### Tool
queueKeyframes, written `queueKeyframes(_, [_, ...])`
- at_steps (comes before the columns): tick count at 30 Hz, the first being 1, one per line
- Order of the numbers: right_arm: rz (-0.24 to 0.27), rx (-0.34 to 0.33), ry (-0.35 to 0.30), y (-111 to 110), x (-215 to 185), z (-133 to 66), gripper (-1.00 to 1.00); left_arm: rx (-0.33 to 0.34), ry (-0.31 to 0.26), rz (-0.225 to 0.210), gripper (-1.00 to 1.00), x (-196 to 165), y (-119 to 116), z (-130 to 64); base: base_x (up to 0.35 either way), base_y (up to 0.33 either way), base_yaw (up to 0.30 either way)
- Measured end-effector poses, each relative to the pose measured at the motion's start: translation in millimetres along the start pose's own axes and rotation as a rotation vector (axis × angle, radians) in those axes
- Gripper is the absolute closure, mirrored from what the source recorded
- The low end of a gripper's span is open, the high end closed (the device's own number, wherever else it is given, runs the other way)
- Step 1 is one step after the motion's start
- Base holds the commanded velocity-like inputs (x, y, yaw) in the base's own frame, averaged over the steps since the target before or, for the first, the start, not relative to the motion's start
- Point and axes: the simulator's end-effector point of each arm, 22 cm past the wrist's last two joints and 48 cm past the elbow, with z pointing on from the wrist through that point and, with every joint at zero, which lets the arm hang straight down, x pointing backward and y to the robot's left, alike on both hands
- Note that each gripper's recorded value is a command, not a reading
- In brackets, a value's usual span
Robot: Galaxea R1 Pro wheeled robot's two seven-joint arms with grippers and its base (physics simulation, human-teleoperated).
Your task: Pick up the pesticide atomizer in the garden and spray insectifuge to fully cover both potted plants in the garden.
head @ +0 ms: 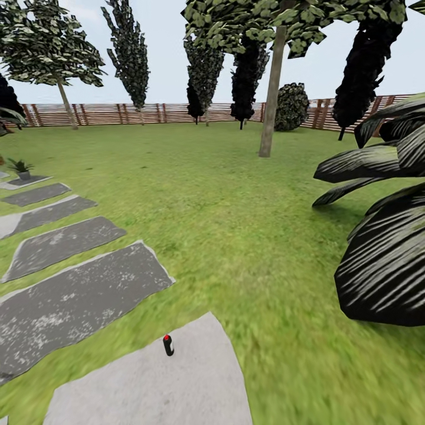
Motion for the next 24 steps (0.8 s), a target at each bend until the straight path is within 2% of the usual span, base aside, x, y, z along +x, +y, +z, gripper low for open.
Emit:
queueKeyframes(6, [-0.034, -0.026, -0.006, 6.1, -1.2, -0.1, -1.0, 0.0, 0.002, -0.001, -1.0, 0.7, 0.1, -0.1, 0.023, -0.025, 0.004])
queueKeyframes(11, [-0.035, -0.026, -0.007, 6.0, -1.7, 0.1, -1.0, -0.001, 0.001, -0.001, -1.0, 0.5, 0.2, 0.0, 0.0, 0.0, 0.006])
queueKeyframes(18, [-0.034, -0.022, -0.007, 5.0, -1.5, 0.1, -1.0, -0.001, 0.0, -0.002, -1.0, 0.1, 0.1, 0.0, 0.03, 0.0, 0.268])
queueKeyframes(24, [-0.034, -0.022, -0.007, 5.2, -1.7, 0.0, -1.0, -0.001, 0.0, -0.003, -1.0, -0.1, 0.1, -0.1, 0.265, 0.0, 0.278])
